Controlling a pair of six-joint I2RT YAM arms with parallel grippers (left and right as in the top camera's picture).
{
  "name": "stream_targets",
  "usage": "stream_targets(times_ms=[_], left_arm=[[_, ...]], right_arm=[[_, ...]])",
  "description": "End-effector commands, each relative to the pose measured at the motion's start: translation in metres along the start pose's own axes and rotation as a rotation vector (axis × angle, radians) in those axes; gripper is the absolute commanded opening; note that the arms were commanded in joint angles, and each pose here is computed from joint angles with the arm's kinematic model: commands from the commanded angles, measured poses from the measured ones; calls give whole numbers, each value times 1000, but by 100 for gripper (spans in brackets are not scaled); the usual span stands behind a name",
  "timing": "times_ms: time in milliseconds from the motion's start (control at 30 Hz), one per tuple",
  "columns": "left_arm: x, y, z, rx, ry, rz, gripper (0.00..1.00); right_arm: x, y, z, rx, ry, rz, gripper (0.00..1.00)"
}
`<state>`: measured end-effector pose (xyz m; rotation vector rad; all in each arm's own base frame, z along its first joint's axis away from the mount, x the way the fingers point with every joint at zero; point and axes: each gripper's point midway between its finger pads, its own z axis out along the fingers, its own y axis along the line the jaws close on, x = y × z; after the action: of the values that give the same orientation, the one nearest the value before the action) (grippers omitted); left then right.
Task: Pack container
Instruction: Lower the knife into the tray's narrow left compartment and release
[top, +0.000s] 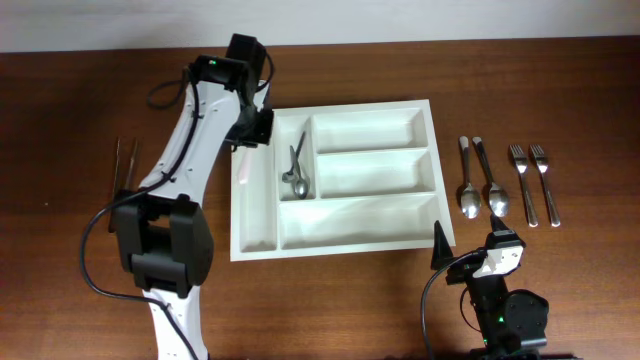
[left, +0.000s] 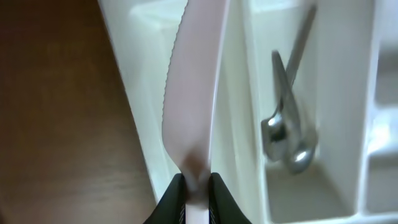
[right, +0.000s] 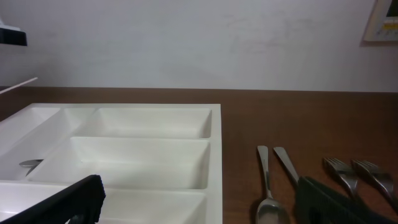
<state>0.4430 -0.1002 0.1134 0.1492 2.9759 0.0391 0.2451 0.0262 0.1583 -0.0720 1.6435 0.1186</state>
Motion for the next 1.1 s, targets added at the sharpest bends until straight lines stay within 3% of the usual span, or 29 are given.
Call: stream_targets(times_ms=[0,200,233,267,333,433,533,633,833,933,1067], left_arm=[[-7,5,-14,-1,-47,-247,2],[-2,5,-5,-6,-28,-246,2],[-2,5,-5,-6,-27,-245,6],[-2,5,-5,-6,-26,-245,20],[-2,5,-5,-6,-27,-243,37],[-2,6,-5,-10,-27,-201,46],[-1,12,-5,-45,-29,-133,50],[5,39,-10,-176,-10,-55,50],[20,138,-41,-616,43,-54,50],[25,163,-37,-585,76,-75,49],[27,186,-19,-373,82,-96,49]], right_arm=[[2,0,0,3,4,8,99],[2,0,0,3,4,8,99],[2,0,0,3,4,8,99],[2,0,0,3,4,8,99],[2,0,0,3,4,8,99],[2,0,0,3,4,8,99],[2,0,0,3,4,8,99],[2,0,0,3,4,8,99],[2,0,0,3,4,8,99],[2,0,0,3,4,8,99],[2,0,0,3,4,8,99]])
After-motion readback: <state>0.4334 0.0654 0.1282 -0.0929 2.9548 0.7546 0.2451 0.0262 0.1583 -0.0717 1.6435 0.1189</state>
